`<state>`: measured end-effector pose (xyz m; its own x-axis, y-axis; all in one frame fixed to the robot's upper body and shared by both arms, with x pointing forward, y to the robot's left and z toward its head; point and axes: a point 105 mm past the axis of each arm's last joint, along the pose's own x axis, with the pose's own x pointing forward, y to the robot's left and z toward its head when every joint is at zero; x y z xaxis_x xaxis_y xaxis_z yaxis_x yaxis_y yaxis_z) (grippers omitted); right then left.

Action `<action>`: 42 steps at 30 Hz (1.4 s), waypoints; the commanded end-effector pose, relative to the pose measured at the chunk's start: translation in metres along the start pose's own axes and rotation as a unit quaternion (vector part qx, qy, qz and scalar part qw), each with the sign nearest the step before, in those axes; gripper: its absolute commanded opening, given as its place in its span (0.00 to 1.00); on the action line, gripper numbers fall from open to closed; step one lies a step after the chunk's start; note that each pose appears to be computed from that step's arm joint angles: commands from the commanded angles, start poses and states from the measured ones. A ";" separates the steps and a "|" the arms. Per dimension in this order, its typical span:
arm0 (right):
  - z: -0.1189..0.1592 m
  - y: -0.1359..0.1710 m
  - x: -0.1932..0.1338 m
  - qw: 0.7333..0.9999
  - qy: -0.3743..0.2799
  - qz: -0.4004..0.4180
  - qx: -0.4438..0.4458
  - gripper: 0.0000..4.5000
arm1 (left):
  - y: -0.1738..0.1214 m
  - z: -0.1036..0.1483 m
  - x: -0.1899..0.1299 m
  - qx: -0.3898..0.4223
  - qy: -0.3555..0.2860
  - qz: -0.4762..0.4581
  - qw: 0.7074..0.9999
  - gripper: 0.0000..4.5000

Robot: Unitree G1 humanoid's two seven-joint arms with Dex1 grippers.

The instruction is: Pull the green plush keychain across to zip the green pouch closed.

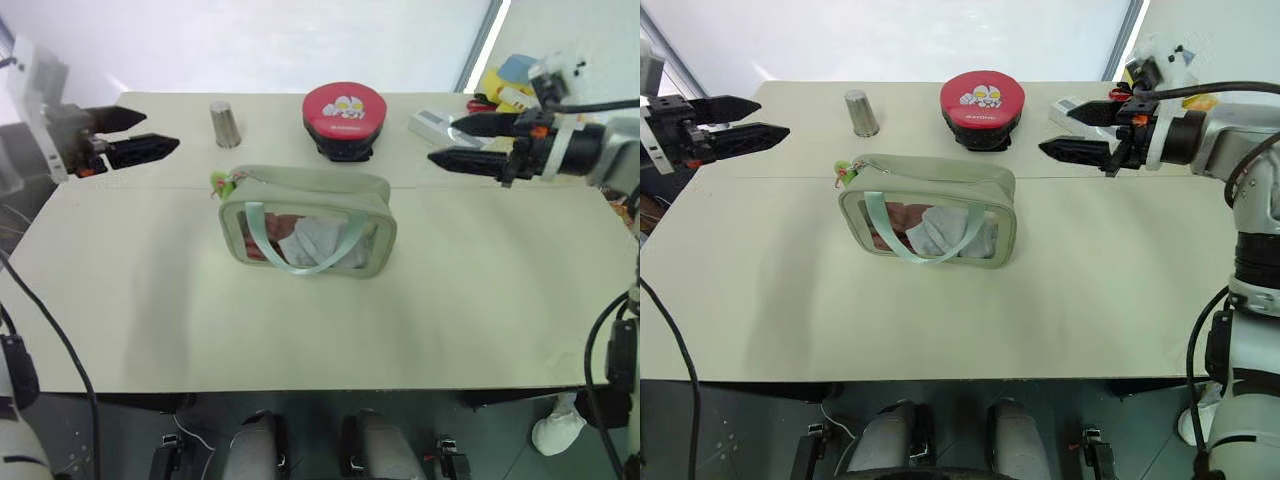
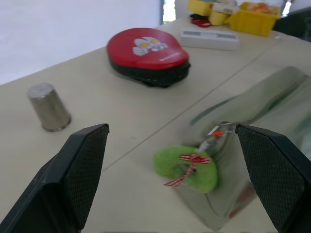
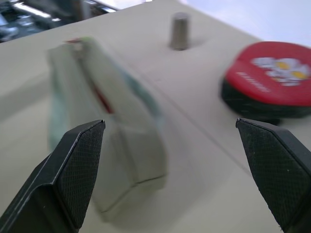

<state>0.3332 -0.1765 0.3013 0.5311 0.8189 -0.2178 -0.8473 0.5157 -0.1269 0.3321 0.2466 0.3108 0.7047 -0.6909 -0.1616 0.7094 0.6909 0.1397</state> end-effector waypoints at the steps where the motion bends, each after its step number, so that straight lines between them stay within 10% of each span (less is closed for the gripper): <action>1: 0.012 0.010 -0.004 0.999 -0.004 0.019 -0.026 1.00 | -0.013 0.004 -0.006 0.036 0.016 -0.030 0.999 0.99; 23: 0.028 0.064 0.044 0.988 -0.014 0.110 -0.104 1.00 | -0.034 -0.002 -0.007 0.044 0.019 -0.043 0.998 0.99; 32: -0.022 0.070 0.083 0.969 0.065 0.110 -0.214 1.00 | -0.050 -0.001 -0.004 0.056 0.025 -0.054 0.997 0.99; 42: -0.017 0.053 0.098 0.959 0.047 0.079 -0.267 0.01 | -0.050 -0.008 -0.006 0.052 0.024 -0.029 0.998 1.00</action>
<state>0.3389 -0.0779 0.2367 0.3877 0.8258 -0.4096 -0.8614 0.1664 -0.4800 0.2972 0.2158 0.2818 0.6414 -0.7208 -0.2626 0.7666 0.6160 0.1816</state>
